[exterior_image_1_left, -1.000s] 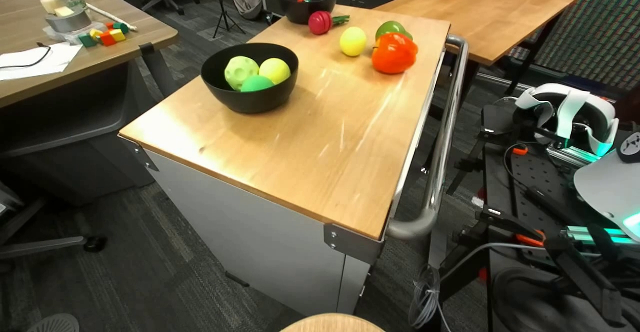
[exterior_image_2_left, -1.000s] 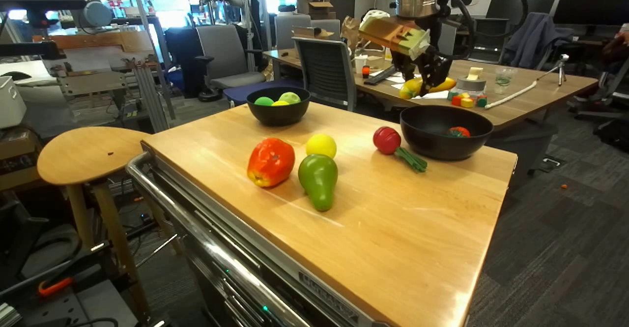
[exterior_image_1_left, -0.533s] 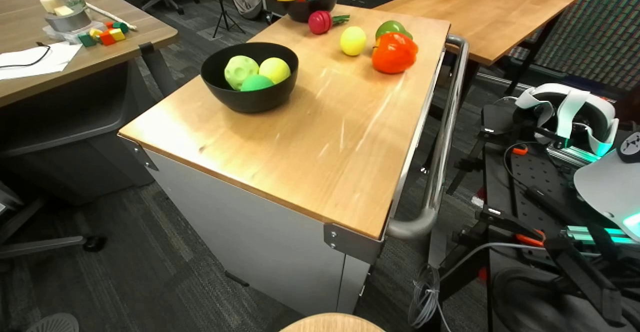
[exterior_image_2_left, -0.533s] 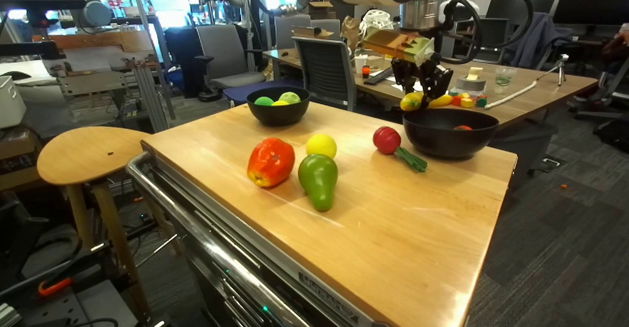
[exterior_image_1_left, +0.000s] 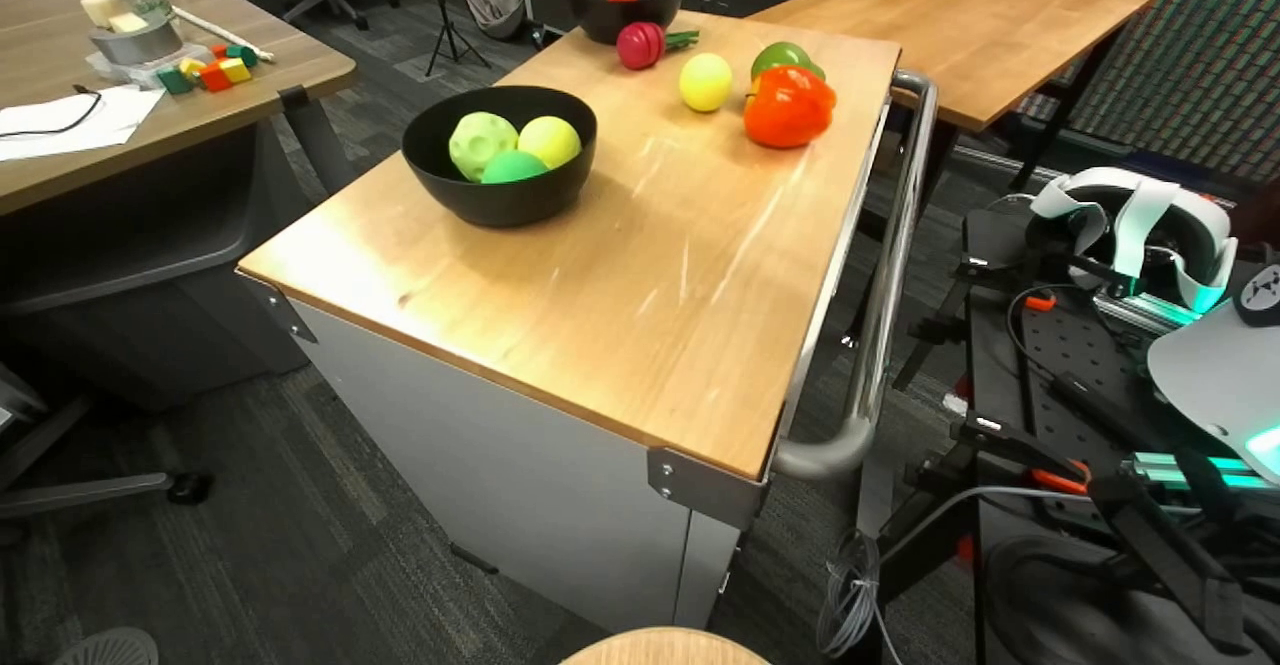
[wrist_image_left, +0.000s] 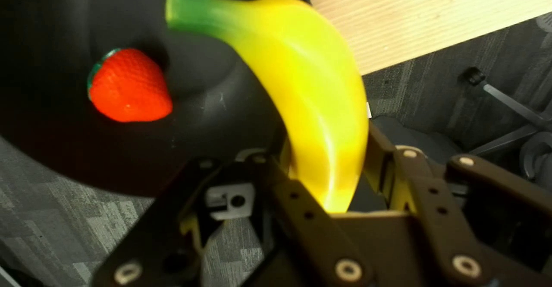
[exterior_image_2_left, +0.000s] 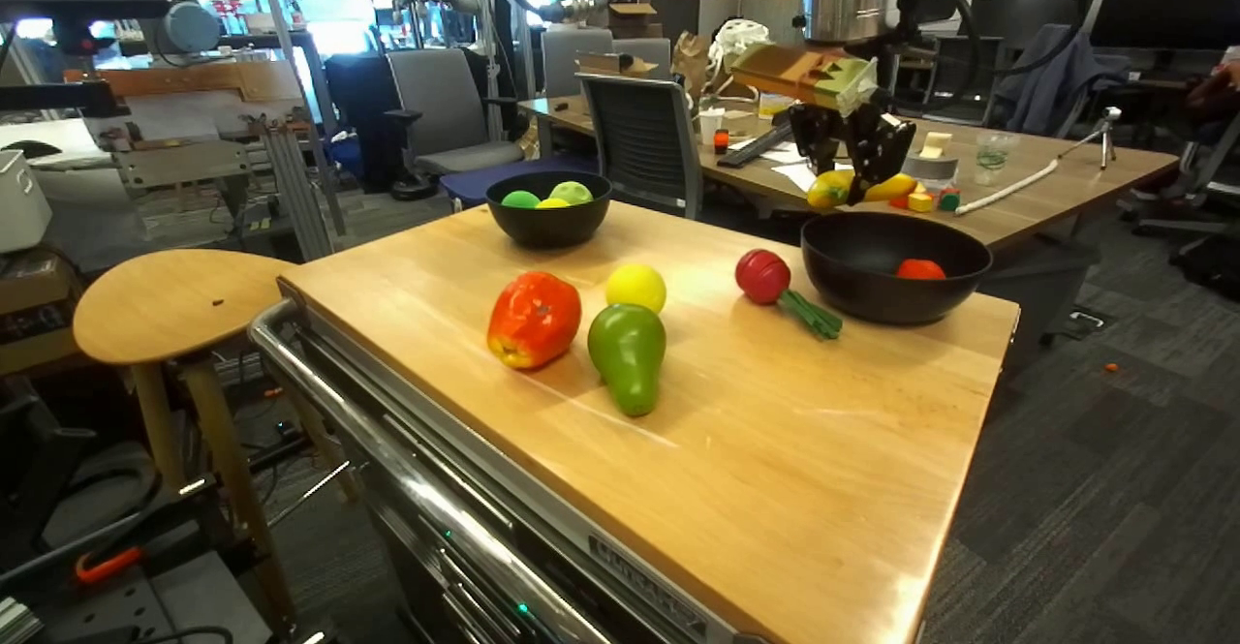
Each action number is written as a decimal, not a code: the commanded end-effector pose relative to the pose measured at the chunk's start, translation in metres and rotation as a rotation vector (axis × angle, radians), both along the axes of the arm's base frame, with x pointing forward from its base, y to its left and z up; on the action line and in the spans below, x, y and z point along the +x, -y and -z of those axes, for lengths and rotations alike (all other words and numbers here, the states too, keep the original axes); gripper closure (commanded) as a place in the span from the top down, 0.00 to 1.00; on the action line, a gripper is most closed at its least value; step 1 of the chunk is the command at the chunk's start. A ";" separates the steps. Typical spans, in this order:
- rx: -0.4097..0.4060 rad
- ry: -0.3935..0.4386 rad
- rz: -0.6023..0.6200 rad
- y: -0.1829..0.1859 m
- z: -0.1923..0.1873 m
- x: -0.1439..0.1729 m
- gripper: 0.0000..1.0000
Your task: Put the fruits and vegetables in the left bowl then put the remaining fruits and vegetables in the right bowl
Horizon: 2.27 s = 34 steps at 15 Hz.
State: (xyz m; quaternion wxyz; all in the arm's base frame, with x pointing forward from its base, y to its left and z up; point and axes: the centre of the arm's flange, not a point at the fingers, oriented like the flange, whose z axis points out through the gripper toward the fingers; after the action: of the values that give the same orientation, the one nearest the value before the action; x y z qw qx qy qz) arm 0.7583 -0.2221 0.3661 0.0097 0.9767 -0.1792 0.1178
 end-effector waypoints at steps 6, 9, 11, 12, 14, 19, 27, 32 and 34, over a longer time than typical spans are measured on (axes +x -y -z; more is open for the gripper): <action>-0.008 0.120 0.016 0.004 -0.020 -0.050 0.17; -0.006 0.091 0.017 0.000 -0.012 -0.066 0.17; -0.004 0.077 0.023 -0.001 -0.004 -0.078 0.17; -0.001 0.072 0.027 -0.002 -0.002 -0.083 0.17; 0.006 0.066 0.038 -0.003 0.003 -0.093 0.17; 0.073 -0.050 0.030 -0.005 0.024 -0.103 0.17; 0.420 -0.326 -0.130 -0.017 0.047 -0.113 0.17; 0.545 -0.362 -0.167 -0.015 0.033 -0.122 0.17; 0.543 -0.340 -0.154 -0.012 0.026 -0.123 0.17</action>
State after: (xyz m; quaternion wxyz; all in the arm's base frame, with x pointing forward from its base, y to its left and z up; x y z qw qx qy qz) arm 0.6297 -0.2038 0.3242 -0.2115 0.9633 -0.1256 -0.1078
